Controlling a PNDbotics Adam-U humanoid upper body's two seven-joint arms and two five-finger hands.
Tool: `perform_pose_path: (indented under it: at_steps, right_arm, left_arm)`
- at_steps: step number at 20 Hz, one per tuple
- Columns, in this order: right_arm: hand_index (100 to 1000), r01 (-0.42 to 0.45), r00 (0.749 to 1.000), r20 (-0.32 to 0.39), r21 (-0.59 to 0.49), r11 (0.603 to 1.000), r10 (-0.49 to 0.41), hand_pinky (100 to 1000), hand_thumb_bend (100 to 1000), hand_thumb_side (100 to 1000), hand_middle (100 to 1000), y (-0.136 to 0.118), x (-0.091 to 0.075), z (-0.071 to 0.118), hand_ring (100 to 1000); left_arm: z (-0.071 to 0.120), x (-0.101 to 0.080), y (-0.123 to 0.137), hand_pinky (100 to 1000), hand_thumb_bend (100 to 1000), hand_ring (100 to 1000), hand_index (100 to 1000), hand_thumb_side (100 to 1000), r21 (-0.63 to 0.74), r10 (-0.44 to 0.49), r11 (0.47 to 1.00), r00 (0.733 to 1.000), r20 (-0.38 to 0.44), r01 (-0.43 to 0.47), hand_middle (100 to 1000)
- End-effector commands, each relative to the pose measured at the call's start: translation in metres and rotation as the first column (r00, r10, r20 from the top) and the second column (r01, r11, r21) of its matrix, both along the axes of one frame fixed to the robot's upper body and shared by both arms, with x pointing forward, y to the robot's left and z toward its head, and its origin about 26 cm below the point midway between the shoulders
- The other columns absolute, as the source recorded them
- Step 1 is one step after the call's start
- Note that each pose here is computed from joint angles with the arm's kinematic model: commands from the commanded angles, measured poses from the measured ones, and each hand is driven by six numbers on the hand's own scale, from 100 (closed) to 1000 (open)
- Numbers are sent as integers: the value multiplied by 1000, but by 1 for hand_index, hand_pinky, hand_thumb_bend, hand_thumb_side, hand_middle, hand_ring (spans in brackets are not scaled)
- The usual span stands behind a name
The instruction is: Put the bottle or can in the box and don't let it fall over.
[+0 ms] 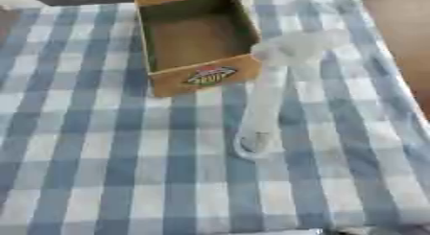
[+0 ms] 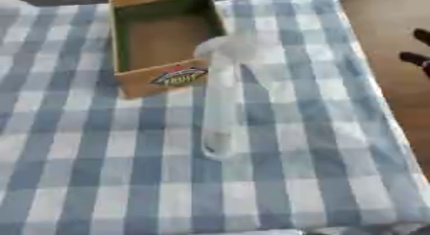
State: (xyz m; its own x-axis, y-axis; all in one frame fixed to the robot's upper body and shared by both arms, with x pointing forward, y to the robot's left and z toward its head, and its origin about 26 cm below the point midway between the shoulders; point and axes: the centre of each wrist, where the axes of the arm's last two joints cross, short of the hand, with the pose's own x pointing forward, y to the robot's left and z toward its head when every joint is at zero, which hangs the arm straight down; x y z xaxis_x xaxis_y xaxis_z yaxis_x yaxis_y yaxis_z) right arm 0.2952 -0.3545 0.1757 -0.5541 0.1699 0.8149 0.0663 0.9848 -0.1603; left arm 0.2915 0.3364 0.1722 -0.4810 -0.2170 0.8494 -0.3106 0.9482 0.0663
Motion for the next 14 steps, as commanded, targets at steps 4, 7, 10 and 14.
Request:
perform_pose_path:
  at_steps: [4,7,10,14]
  right_arm:
    - [890,3,1000,20,-29,1000,-3,803,100,721,1000,-4,-1,8,947]
    - [890,3,1000,20,-28,1000,-3,803,100,720,1000,-4,-1,8,946]
    - [894,1,1000,17,-33,999,-1,803,100,724,1000,-4,-2,7,950]
    - [901,-4,1000,8,-56,998,4,803,100,731,1000,-5,-4,5,957]
  left_arm:
    - [10,-2,2,1000,644,507,862,406,26,6,1000,1000,28,-7,711]
    - [9,-2,3,1000,645,508,862,406,26,7,1000,1000,28,-8,711]
    - [10,-2,3,1000,645,508,862,406,26,8,1000,1000,28,-9,711]
    - [9,-2,3,1000,646,508,862,406,28,10,1000,1000,28,-10,711]
